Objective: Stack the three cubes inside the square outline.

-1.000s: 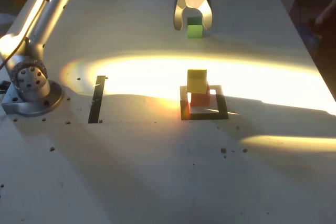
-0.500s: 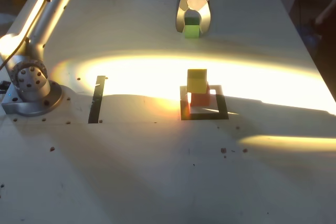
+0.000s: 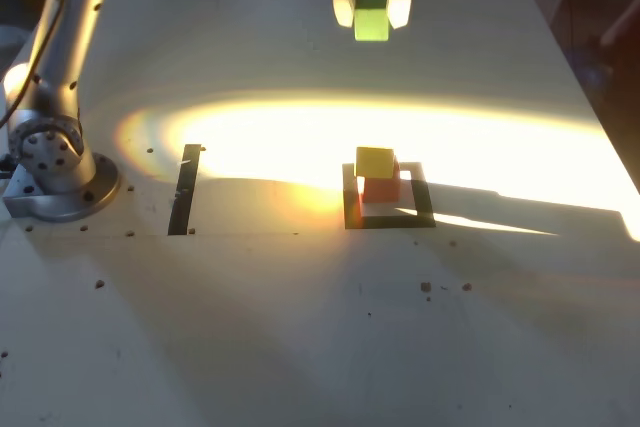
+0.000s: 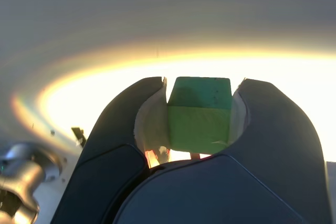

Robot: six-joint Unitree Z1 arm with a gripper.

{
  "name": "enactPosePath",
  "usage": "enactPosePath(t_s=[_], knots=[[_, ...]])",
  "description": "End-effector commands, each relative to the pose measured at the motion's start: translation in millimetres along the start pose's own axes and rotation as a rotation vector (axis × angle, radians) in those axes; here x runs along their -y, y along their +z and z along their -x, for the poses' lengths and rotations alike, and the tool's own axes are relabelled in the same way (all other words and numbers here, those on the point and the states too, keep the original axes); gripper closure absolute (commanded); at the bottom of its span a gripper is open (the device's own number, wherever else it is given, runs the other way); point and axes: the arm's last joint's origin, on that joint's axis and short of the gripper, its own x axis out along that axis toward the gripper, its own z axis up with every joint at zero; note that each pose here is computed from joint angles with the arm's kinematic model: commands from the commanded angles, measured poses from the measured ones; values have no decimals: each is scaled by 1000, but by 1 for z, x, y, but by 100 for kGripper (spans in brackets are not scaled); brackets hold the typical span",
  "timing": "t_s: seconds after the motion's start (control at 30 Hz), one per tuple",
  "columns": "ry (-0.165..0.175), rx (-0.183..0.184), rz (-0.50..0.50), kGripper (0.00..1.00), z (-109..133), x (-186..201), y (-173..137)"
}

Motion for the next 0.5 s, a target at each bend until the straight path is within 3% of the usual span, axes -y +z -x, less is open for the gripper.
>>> enactPosePath(t_s=[0.0, 0.23, 0.47], knots=[[26, 45, -4, 76, 27, 26, -16], [17, 22, -38, 76, 31, 97, -6], [-4, 5, -37, 76, 28, 132, -1]])
